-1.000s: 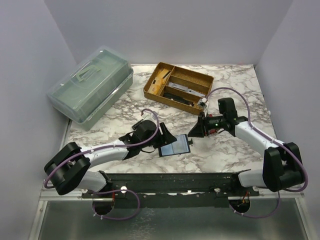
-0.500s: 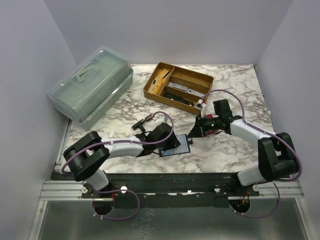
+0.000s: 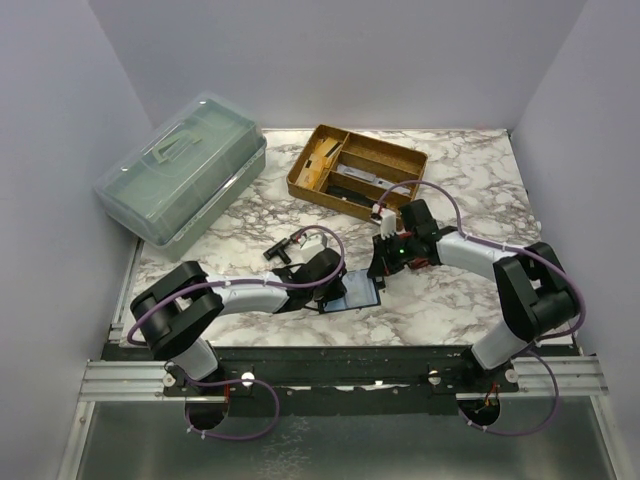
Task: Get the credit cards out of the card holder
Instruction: Remove the credit card from the card holder.
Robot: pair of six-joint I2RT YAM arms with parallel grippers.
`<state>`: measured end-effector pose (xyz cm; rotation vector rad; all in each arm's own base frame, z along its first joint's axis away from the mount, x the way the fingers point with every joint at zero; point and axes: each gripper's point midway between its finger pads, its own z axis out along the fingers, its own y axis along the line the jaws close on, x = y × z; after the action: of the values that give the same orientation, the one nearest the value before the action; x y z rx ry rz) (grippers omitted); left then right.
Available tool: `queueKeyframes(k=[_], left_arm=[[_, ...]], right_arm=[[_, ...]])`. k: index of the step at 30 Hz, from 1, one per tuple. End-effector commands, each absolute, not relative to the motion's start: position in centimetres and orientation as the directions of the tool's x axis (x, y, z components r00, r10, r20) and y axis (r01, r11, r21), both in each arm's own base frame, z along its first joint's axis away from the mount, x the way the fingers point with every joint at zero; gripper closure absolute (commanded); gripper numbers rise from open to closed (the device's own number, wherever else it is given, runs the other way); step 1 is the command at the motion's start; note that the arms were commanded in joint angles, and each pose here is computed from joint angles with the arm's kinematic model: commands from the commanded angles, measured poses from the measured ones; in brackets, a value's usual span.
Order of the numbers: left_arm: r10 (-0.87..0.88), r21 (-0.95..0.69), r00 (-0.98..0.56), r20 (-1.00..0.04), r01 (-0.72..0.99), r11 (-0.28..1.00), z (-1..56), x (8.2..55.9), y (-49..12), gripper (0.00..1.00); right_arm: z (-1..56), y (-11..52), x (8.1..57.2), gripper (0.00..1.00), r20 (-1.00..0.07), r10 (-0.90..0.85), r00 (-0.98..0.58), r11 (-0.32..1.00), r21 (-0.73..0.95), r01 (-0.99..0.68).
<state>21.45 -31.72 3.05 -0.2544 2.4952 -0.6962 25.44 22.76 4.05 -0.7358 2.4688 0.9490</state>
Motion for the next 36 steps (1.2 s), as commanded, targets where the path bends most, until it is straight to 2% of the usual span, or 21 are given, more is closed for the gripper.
queueKeyframes(k=[1,6,13,19,24,30,33,36], left_arm=[[-0.288,-0.447,-0.853,-0.435,-0.073,0.891,1.0,20.9,-30.4,0.8],[-0.274,-0.41,-0.867,-0.417,-0.089,0.908,0.2,20.5,-29.9,0.85],[-0.266,-0.399,-0.88,-0.393,-0.098,0.912,-0.3,20.1,-29.8,0.85],[-0.267,-0.402,-0.885,-0.381,-0.102,0.91,-0.5,19.8,-29.6,0.85],[-0.283,-0.441,-0.878,-0.385,-0.095,0.893,0.2,20.0,-30.0,0.83],[-0.38,-0.588,-0.855,-0.354,-0.112,0.801,2.4,20.2,-30.6,0.72],[-0.48,-0.656,-0.816,-0.321,-0.174,0.735,3.4,20.2,-29.5,0.59],[-0.564,-0.72,-0.772,-0.293,-0.21,0.662,4.6,20.1,-28.4,0.49]], right_arm=[[3.0,22.0,26.4,1.0,-0.515,-0.359,-0.779,0.701,0.402,-0.589],[2.3,22.4,25.7,1.0,-0.499,-0.403,-0.767,0.697,0.376,-0.611],[2.0,22.9,25.6,1.0,-0.493,-0.455,-0.742,0.68,0.346,-0.647],[4.7,25.1,24.1,1.0,-0.553,-0.498,-0.668,0.545,0.399,-0.737],[5.1,26.0,22.7,1.0,-0.549,-0.524,-0.651,0.472,0.449,-0.759],[5.6,27.1,22.1,1.0,-0.534,-0.497,-0.684,0.437,0.527,-0.729],[5.4,27.4,22.1,1.0,-0.512,-0.497,-0.701,0.436,0.551,-0.712],[5.4,27.9,22.1,1.0,-0.491,-0.491,-0.72,0.425,0.586,-0.69]])
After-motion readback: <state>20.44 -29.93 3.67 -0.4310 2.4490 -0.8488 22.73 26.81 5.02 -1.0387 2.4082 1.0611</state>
